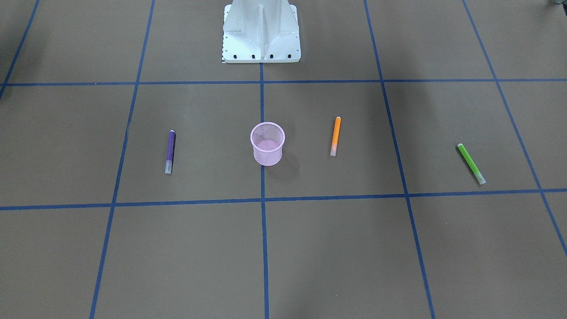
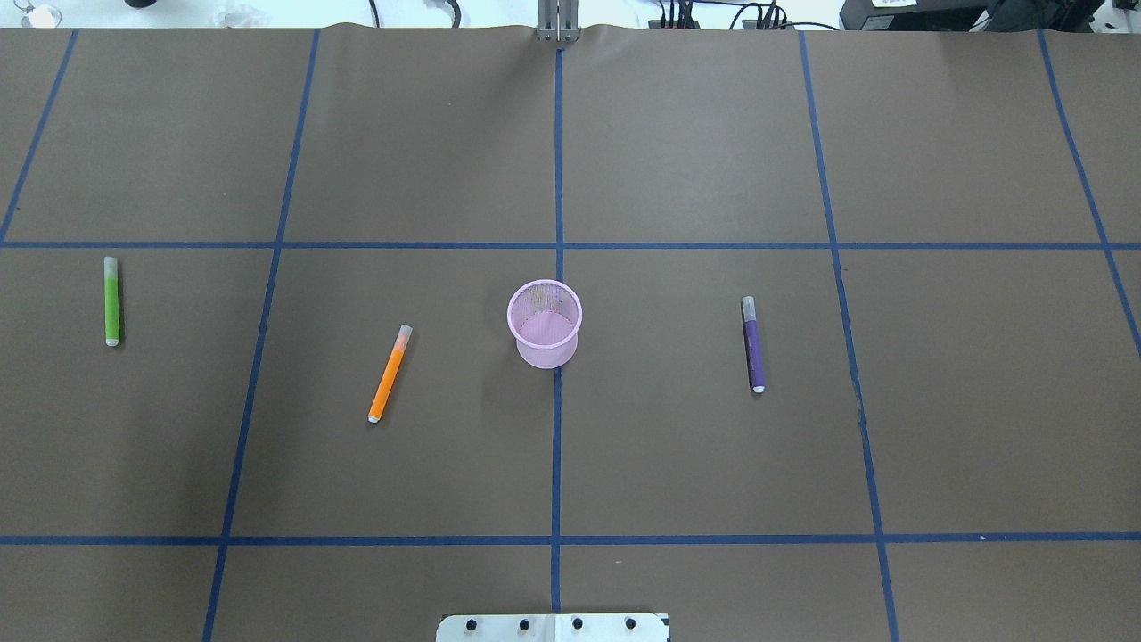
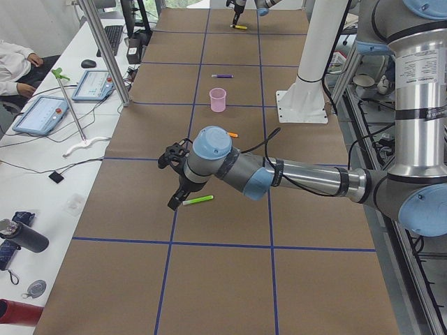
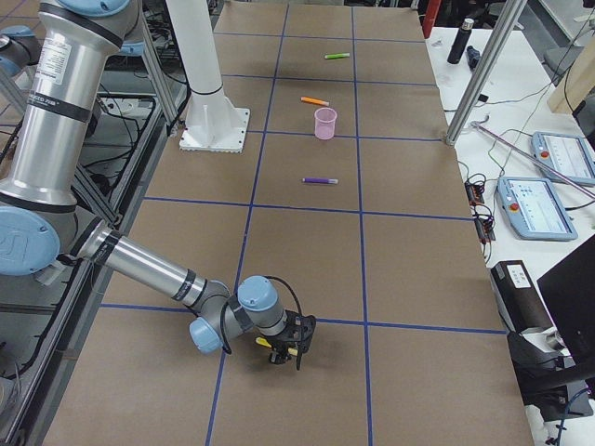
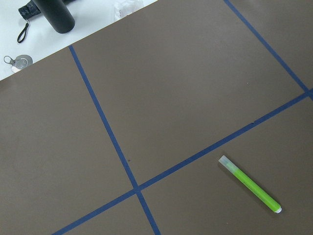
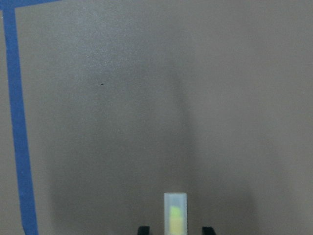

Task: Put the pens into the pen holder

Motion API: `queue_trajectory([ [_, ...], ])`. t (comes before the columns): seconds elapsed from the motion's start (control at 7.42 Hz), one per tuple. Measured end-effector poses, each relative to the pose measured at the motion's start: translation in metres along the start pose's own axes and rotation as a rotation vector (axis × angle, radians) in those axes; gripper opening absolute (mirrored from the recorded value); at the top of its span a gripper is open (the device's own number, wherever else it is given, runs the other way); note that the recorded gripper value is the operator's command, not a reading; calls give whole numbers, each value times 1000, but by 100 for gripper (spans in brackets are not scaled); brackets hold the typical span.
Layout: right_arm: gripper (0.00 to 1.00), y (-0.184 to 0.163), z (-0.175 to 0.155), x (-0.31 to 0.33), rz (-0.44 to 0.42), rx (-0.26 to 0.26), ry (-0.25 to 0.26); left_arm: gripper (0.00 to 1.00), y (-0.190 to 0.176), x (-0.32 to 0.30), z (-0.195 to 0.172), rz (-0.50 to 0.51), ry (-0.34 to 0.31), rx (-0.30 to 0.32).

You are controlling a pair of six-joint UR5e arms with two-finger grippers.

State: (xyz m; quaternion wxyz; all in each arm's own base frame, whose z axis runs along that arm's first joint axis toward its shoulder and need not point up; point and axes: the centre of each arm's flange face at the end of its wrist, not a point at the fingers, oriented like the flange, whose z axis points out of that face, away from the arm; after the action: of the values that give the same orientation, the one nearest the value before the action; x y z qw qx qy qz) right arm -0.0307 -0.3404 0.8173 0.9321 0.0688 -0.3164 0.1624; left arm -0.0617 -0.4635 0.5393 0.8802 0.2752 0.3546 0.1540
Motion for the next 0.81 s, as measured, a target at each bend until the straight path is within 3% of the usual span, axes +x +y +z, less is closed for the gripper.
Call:
queue_trajectory([
  [0.13,0,0,1,1,1,1,4,100,0,0,0,0,0,0],
  [0.54,0,-1,0,0,-3,7,2,100,0,0,0,-1,0,1],
  [0.81,0,-15,-17,-26,-41,50,-49,100,0,0,0,-2,-1,1],
])
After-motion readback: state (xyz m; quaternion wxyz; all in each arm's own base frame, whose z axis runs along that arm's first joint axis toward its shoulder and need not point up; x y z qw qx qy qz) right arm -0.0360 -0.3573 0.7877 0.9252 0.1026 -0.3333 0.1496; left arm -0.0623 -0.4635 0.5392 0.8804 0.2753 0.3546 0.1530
